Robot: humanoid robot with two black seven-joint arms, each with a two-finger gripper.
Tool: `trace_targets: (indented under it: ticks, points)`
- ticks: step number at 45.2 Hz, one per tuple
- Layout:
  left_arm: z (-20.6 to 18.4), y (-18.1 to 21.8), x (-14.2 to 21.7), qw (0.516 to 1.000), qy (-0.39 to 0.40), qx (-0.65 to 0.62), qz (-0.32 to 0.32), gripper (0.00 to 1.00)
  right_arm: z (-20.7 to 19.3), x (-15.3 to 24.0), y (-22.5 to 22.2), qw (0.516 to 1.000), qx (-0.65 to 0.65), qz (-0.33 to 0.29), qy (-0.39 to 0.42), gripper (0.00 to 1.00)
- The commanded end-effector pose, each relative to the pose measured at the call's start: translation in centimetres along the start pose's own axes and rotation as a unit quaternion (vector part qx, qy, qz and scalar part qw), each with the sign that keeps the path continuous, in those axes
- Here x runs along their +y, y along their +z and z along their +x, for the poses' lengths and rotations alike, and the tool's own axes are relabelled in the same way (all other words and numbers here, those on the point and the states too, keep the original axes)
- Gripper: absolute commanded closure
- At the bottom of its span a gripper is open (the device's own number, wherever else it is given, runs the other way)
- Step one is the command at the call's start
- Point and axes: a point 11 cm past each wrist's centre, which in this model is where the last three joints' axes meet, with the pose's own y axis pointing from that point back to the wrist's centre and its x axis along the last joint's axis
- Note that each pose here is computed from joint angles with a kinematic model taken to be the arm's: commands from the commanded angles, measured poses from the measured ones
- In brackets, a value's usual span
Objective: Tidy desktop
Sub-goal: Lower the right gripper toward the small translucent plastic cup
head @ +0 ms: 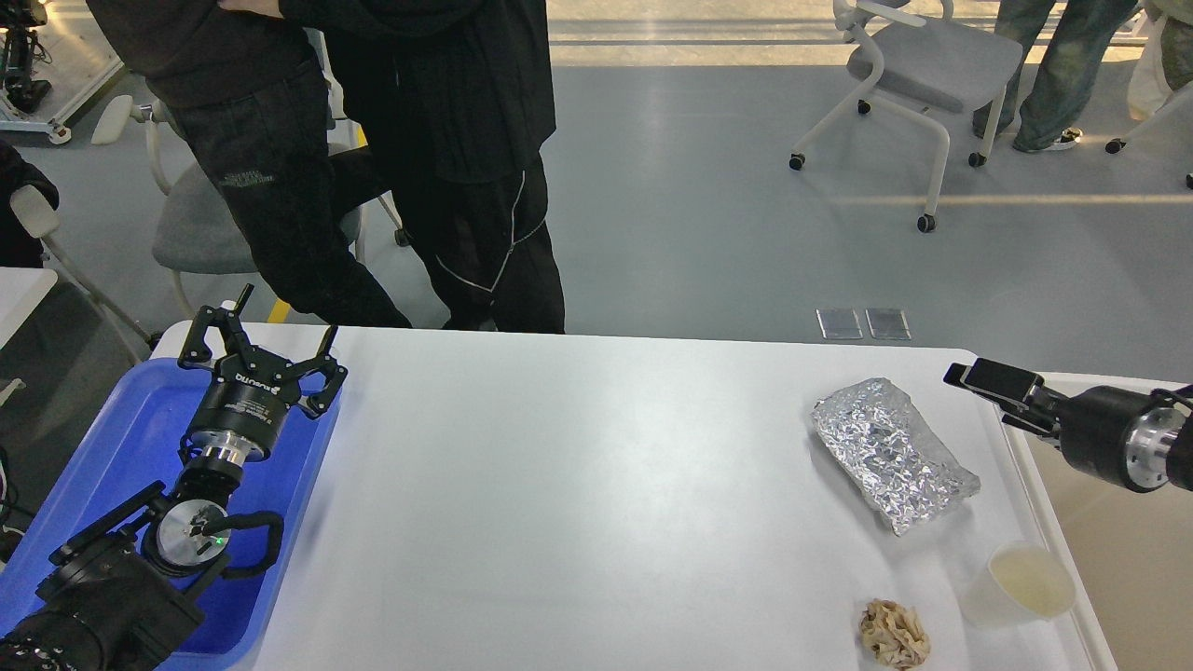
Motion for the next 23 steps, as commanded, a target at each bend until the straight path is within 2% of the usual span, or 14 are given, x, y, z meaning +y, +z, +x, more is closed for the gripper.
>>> trace_targets:
  ticks: [1,14,23]
  points:
    - [0.0,0.0,0.0,1.000,0.000,0.000,0.000,0.00,-0.3,1.1,1.5,0.994,0.102,-0.026,-0.022,0.00]
    - [0.0,0.0,0.0,1.000,0.000,0.000,0.000,0.00,-2.1,1.7,4.5,0.977,0.192,-0.065,-0.062,0.00]
    - [0.0,0.0,0.0,1.000,0.000,0.000,0.000,0.00,-4.0,2.5,5.7,0.975,0.192,-0.064,-0.093,0.00]
